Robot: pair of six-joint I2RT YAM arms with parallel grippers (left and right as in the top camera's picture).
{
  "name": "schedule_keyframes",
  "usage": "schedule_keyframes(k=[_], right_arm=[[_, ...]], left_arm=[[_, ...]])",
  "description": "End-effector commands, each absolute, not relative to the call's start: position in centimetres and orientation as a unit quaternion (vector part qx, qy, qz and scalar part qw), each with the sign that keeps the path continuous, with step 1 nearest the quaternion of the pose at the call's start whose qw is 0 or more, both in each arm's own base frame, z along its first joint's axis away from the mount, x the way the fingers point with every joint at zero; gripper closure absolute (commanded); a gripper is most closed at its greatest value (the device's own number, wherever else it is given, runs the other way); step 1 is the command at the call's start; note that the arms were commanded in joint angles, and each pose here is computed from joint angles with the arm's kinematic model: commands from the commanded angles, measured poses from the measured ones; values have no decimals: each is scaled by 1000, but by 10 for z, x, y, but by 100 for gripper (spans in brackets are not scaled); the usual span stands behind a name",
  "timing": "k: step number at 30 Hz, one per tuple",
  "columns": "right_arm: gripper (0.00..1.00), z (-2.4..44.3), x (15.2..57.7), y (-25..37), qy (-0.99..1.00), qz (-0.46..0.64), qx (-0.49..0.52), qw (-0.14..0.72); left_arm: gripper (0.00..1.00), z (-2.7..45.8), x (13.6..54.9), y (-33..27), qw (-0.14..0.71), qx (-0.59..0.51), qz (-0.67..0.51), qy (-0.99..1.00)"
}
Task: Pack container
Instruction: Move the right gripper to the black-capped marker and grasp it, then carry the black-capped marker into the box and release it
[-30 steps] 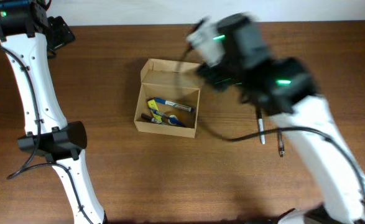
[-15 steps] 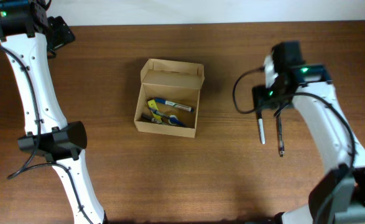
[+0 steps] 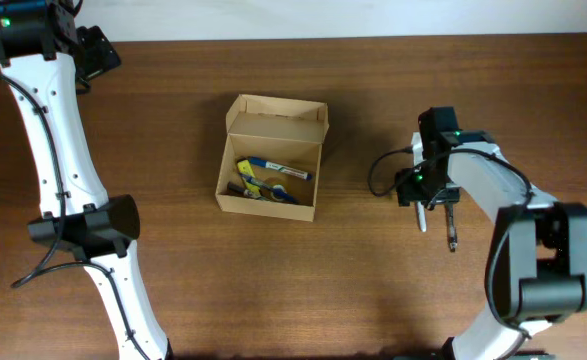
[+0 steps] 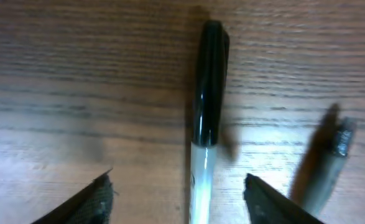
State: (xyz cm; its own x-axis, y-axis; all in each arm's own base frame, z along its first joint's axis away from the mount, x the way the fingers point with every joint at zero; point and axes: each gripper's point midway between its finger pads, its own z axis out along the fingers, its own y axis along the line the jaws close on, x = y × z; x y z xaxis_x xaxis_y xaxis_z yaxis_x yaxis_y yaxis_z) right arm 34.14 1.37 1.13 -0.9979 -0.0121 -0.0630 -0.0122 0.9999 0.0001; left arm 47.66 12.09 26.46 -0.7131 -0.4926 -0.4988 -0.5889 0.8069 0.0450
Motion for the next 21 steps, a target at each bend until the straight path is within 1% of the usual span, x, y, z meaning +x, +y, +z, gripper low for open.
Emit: schedule_keyframes(k=[1,2,4,6,7,10,12,16,19,21], right_arm=[[41,-9,337,10,1000,-7,1,8],[55,-13,337,10,1000,-7,1,3],[76,-22,334,10,1000,-6,1,-8],[92,-29,331,10,1000,-6,2,-19],[96,-31,330,10,1000,-6,1,-23],[96,-30,331,14,1000,3,0,-21],[96,-20,341,19,1000,17,0,-8],[96,31,373,32,998,49,-10,37],[96,79,393,48,994,69,-54,72],[96,118,403,64,988,70,-101,99]], left_arm=[[0,278,472,121,253,-290,100,918],[0,278,472,121,253,-290,100,918],[0,278,472,121,253,-290,100,918],[0,278,472,121,253,-290,100,918],[0,278,472,121,253,-290,100,918],[0,278,472,121,253,-290,100,918],[0,278,472,121,253,-290,100,918],[0,278,472,121,253,-290,100,918],[0,278,472,121,253,-290,100,918],[0,278,472,121,253,-290,100,918]])
